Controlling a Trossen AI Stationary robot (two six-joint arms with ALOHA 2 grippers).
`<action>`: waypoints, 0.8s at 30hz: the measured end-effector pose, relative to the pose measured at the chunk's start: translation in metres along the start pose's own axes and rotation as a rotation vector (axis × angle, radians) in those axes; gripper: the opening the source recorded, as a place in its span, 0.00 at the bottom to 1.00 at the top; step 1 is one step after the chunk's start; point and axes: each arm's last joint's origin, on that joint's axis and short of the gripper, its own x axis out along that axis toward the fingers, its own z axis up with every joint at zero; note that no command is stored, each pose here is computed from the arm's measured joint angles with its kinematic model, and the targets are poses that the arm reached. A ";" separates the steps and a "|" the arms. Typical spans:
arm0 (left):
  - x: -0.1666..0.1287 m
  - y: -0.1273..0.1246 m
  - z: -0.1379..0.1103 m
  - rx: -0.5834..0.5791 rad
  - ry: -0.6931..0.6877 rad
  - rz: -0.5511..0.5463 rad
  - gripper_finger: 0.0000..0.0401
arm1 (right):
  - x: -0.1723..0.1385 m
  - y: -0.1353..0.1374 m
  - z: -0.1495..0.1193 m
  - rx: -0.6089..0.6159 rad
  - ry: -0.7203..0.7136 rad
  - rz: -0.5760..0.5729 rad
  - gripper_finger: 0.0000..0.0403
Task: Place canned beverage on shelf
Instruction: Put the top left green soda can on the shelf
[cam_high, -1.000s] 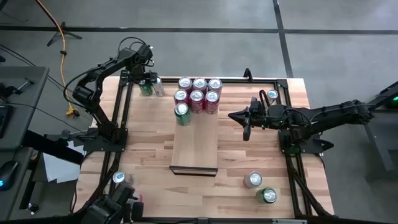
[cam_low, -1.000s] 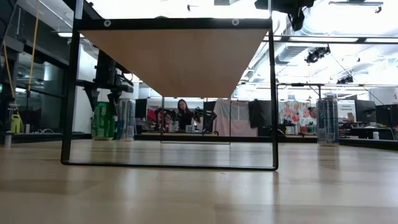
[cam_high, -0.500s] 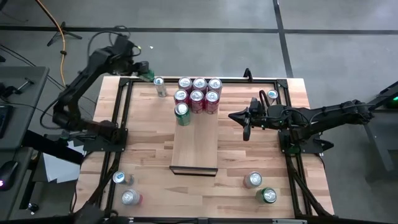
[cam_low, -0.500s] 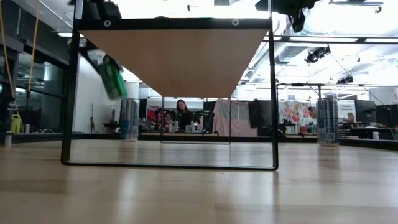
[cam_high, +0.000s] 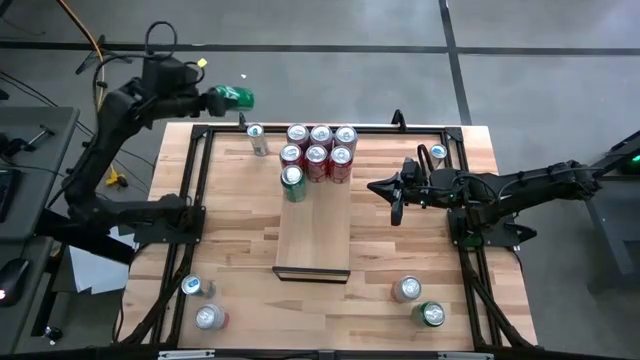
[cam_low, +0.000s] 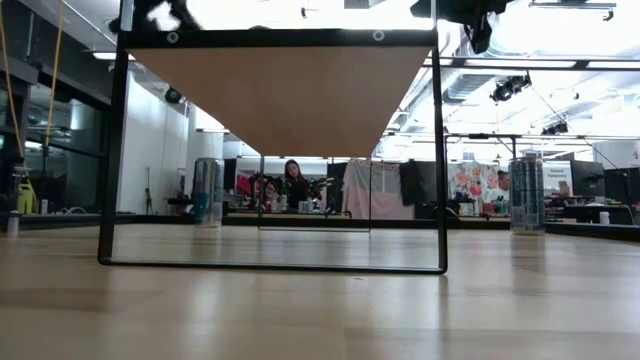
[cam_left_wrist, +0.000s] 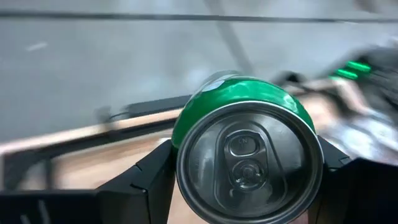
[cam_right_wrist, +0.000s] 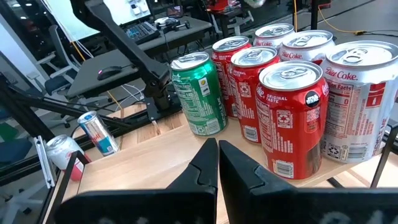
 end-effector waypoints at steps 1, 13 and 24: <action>-0.006 -0.005 -0.002 0.033 -0.005 -0.065 0.47 | 0.000 0.000 0.000 0.000 0.000 0.000 0.00; -0.099 -0.044 -0.033 0.188 -0.136 -0.784 0.47 | 0.000 0.000 0.000 0.003 0.003 -0.001 0.00; -0.097 -0.118 -0.038 0.370 -0.175 -1.132 0.47 | 0.000 0.000 0.000 0.003 0.002 -0.002 0.00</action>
